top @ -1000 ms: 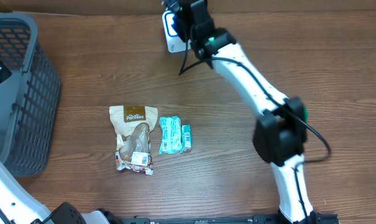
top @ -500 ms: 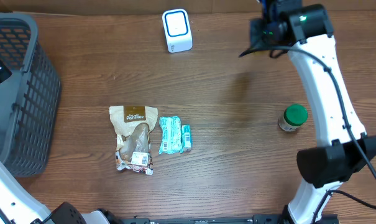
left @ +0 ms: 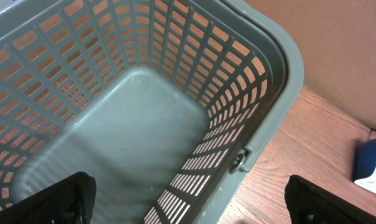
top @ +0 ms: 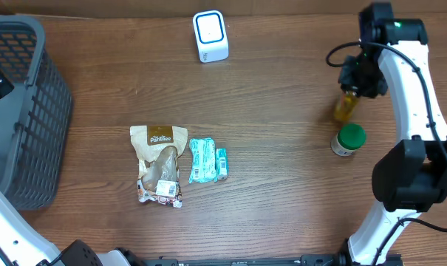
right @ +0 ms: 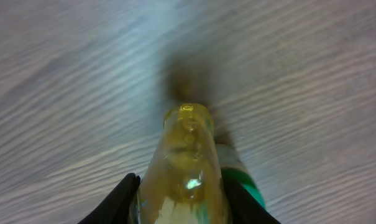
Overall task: Scan the item barcode
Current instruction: 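Move the yellow bottle right and set it upright on the table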
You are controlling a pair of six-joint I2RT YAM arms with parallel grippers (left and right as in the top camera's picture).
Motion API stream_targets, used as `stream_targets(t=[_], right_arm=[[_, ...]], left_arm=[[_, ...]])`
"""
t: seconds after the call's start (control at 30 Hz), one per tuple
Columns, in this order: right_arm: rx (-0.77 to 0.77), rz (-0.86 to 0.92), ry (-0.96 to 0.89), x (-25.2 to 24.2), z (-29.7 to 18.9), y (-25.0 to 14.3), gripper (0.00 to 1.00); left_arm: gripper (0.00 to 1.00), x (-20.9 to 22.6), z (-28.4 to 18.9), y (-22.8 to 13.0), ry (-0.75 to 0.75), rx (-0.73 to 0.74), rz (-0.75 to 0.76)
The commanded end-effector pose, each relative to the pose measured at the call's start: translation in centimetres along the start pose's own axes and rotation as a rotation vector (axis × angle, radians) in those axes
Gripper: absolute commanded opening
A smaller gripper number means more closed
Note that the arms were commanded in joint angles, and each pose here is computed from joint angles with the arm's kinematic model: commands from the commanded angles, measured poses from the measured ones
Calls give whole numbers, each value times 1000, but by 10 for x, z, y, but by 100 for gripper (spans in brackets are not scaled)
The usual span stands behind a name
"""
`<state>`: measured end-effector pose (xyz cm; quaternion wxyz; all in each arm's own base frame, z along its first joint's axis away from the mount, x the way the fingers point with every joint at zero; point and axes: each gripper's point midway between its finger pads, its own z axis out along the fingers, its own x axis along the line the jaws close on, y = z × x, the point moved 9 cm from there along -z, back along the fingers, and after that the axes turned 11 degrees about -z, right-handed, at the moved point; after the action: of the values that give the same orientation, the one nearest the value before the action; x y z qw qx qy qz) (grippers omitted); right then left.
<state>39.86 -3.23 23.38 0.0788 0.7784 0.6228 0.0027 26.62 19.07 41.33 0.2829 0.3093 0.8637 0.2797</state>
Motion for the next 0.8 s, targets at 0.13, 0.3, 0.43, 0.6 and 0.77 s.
stream_targets(t=[0.13,0.3,0.43,0.6,0.77], right_arm=[[-11,108,-1,-32,31,4,13],[-18,132,-3,-41,46,4,14],[-20,135,-3,-41,53,3,23],[-19,135,-3,-41,54,3,47],[-18,134,-4,-41,54,3,80]], left_arm=[[100,-1,3,-1,-10,10,-6],[100,-1,3,-1,-10,10,-6],[100,-1,3,-1,-10,10,-6],[100,-1,3,-1,-10,10,-6],[100,-1,3,-1,-10,10,-6]])
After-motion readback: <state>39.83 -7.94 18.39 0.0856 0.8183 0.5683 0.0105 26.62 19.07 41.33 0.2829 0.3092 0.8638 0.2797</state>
